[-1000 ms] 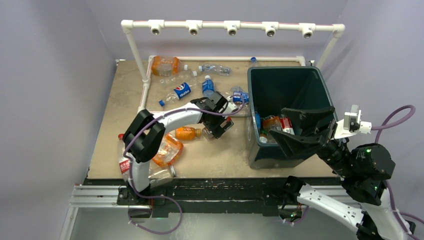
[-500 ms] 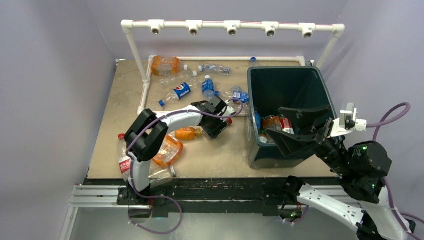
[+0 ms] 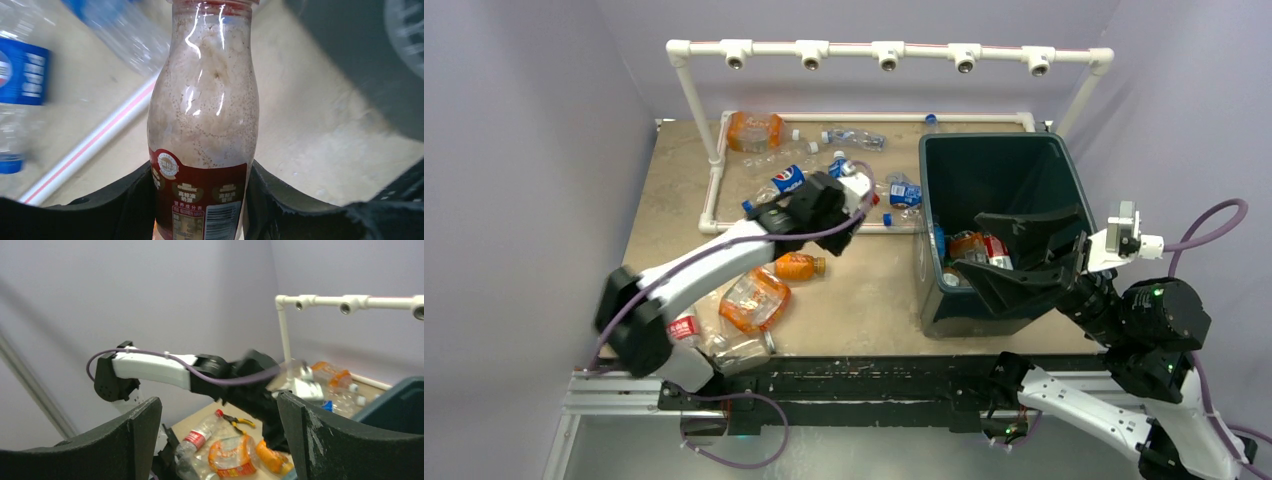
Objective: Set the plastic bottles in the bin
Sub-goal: Pick up the plastic bottle at the center of the board.
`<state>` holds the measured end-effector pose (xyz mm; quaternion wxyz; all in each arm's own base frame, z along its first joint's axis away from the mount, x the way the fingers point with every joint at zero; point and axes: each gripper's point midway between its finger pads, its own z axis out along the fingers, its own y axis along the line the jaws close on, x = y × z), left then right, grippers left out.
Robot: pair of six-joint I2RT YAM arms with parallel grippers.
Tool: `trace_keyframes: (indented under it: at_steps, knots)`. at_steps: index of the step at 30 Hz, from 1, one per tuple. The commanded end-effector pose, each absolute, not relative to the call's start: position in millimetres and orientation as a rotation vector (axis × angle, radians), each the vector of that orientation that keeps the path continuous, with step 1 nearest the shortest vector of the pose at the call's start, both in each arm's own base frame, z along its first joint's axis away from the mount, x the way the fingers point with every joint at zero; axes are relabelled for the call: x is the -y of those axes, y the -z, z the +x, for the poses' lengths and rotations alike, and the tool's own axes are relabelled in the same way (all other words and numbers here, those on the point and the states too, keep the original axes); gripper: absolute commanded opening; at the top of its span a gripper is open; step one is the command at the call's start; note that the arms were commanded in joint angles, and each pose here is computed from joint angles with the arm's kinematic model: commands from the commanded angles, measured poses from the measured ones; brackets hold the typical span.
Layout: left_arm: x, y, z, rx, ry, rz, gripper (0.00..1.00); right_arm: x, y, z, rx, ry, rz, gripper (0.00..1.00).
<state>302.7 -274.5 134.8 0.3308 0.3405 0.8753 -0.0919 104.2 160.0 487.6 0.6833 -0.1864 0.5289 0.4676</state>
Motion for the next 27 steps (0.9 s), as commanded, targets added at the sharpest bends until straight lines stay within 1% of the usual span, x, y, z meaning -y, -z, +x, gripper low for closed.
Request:
trace_keyframes:
  at_steps: [1,3,6,8,10,14,17,19,24,27]
  knots:
    - [259,-251,291,-1.988,0.402,0.633,0.25,-166,-528,80,-1.038,-1.194,-0.455,0.9]
    - [260,-291,271,-1.827,0.547,0.62,0.24,-174,-535,76,-1.015,-1.233,-0.479,0.9]
    - [263,-348,218,-1.518,0.815,0.694,0.25,-187,-539,79,-1.022,-1.267,-0.501,0.89]
    - [259,-377,192,-1.344,0.916,0.698,0.25,-200,-537,86,-1.043,-1.278,-0.515,0.89]
    - [254,-390,175,-1.253,0.966,0.713,0.23,-212,-533,93,-1.069,-1.282,-0.527,0.89]
    - [259,-402,153,-1.182,1.04,0.8,0.14,-237,-522,113,-1.129,-1.273,-0.536,0.87]
    - [264,-402,140,-1.151,1.101,0.859,0.04,-251,-514,128,-1.15,-1.263,-0.522,0.87]
    - [264,-403,134,-1.133,1.136,0.855,0.0,-260,-510,131,-1.147,-1.279,-0.525,0.87]
    - [260,-411,120,-1.077,1.22,0.816,0.0,-274,-509,129,-1.112,-1.353,-0.543,0.88]
    - [259,-410,119,-1.087,1.239,0.802,0.0,-279,-509,128,-1.102,-1.384,-0.552,0.88]
